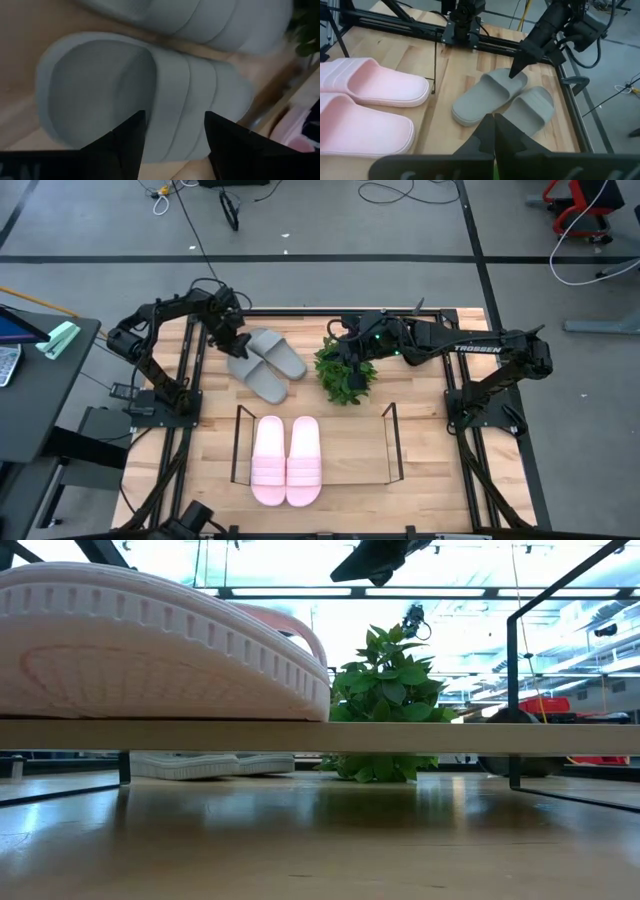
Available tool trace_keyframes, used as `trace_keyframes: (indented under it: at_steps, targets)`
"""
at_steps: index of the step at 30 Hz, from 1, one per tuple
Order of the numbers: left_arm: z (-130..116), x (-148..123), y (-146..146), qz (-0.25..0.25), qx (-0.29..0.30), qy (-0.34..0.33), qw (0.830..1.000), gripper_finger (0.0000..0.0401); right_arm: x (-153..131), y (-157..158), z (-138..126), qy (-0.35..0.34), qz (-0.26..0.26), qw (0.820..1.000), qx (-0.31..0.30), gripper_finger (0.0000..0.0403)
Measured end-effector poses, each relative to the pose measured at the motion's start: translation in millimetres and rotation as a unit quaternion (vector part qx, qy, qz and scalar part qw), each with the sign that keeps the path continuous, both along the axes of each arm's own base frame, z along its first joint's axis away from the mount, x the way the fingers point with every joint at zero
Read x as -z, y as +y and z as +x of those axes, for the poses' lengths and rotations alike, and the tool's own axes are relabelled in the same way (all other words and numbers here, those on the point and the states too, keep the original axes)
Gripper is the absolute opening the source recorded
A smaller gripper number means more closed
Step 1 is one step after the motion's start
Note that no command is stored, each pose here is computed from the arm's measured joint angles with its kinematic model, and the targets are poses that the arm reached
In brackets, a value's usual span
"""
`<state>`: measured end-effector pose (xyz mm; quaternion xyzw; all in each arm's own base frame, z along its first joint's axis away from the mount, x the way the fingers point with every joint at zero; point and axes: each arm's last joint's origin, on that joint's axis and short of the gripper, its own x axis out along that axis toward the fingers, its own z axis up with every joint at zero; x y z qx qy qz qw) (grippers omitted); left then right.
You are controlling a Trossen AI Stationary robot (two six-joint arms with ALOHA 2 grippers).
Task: Pick and place slides into the shelf
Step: Put the left gray slipper on the shelf
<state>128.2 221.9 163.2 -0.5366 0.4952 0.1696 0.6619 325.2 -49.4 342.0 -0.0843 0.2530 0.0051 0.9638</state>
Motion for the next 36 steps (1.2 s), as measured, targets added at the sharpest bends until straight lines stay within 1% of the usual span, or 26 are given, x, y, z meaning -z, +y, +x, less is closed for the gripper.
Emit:
trace_keyframes:
  at_steps: [4, 12, 16, 20, 27, 32, 36]
  targets:
    - [-3, 0, 3, 0.002, -0.01, -0.014, 1.0, 0.0211, 0, 2, 0, 0.0, 0.002, 1.0, -0.002, 0.0]
    - [-3, 0, 5, 0.013, -0.001, -0.021, 1.0, 0.0211, 0, 9, 1, 0.0, 0.004, 1.0, -0.011, 0.0]
    - [-3, 4, 5, 0.022, -0.003, -0.025, 0.999, 0.0214, 0, 9, 1, 0.0, 0.004, 1.0, -0.012, 0.0]
    - [-4, 10, 1, 0.016, -0.001, -0.024, 1.0, 0.0215, 0, 9, 1, 0.0, 0.004, 1.0, -0.012, 0.0]
    - [-4, 14, -4, -0.002, -0.001, -0.048, 0.999, 0.0215, 0, 9, 1, 0.0, -0.001, 1.0, -0.014, 0.0]
    - [-6, 20, -10, -0.014, -0.001, -0.05, 0.999, 0.0215, 0, 9, 1, 0.0, -0.001, 1.0, -0.015, 0.0]
    - [-6, 22, -11, -0.014, 0.004, -0.056, 0.998, 0.0206, 0, 9, 1, 0.0, -0.002, 1.0, -0.015, 0.0]
